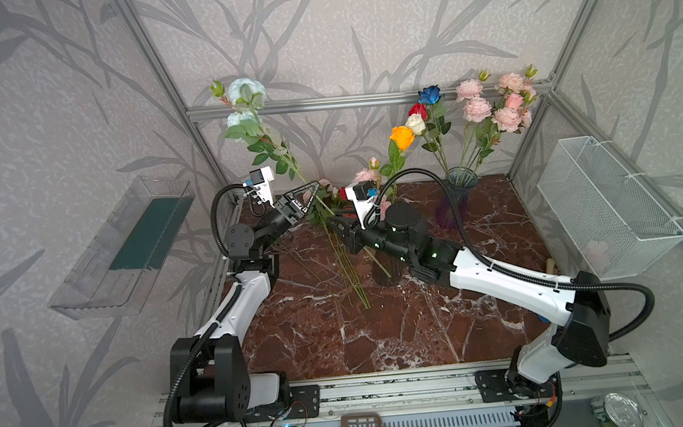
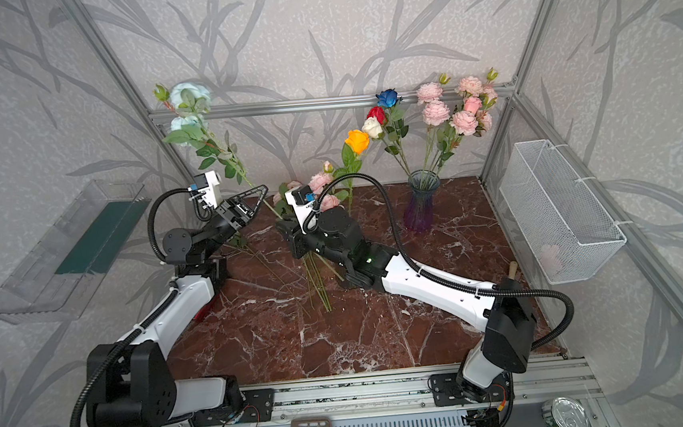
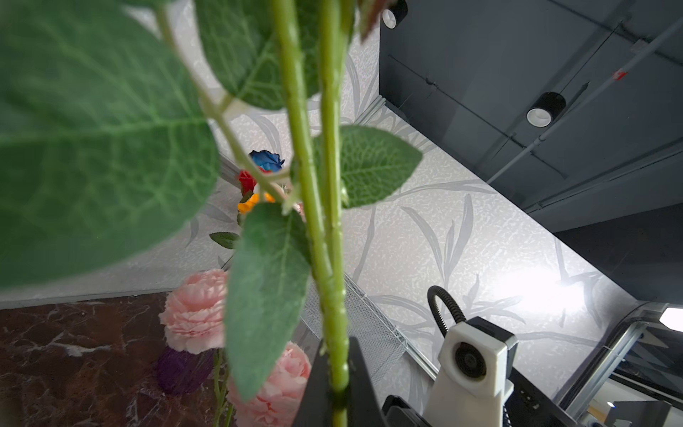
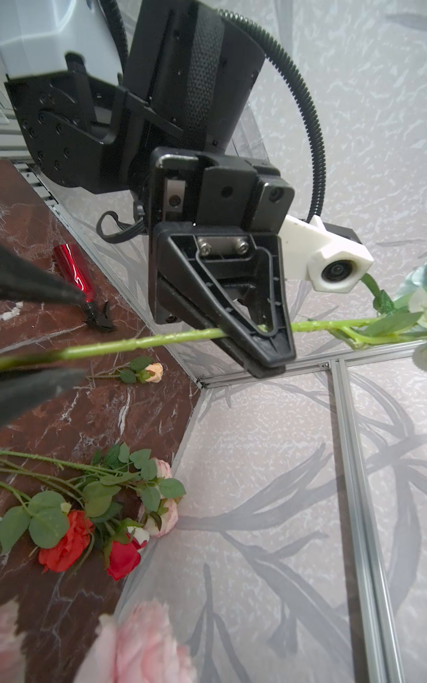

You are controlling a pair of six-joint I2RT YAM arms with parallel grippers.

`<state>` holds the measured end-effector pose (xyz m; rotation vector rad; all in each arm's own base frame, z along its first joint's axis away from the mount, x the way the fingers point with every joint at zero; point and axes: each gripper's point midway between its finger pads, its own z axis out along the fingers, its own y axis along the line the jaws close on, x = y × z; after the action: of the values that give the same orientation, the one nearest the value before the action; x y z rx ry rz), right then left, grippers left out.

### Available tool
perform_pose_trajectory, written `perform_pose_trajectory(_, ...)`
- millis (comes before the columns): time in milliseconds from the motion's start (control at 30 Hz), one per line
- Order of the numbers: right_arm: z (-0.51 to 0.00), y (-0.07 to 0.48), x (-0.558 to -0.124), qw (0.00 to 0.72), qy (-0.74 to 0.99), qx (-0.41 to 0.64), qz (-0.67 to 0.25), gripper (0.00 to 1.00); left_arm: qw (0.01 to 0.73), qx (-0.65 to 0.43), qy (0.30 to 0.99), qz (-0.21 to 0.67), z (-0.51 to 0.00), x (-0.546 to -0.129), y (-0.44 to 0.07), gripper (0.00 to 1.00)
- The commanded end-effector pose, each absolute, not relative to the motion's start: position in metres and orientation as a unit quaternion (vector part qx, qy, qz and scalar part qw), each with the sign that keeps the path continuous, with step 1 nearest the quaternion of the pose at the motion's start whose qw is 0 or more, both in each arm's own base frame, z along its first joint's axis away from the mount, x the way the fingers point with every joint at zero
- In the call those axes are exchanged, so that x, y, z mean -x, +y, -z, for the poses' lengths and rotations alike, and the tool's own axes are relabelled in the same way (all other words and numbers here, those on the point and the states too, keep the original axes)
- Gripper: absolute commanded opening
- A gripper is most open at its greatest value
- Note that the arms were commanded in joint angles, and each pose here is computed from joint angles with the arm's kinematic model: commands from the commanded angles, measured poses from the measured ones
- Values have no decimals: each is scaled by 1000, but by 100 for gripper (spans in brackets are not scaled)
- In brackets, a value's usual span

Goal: Arrange the flowers into the vase
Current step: 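Raise the pale blue rose with the right gripper toward the mauve vase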

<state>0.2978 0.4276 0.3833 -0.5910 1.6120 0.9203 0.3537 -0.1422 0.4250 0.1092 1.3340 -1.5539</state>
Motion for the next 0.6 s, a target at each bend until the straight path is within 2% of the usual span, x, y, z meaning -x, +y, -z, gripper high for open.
perform_pose_trajectory(0,-394,431,-289,554,687,304,-359,44,545,-91,557,619,-446,-335,-146,0)
perform_pose_trajectory(200,-384,423,-298,543,716,332,-287,45,570,-113,614,534,-435,-327,-148,0)
perform_pose_trajectory(400,-382,435,-296,516,723,363,-282,40,564,-134,629,519,-429,-321,-163,0)
perform_pose_trajectory(467,-369,443,-298,500,731,374,-274,34,561,-139,634,514,-427,-319,-167,0)
perform_pose_trajectory(567,-366,448,-296,502,731,377,-268,15,559,-147,637,510,-426,-316,-170,0)
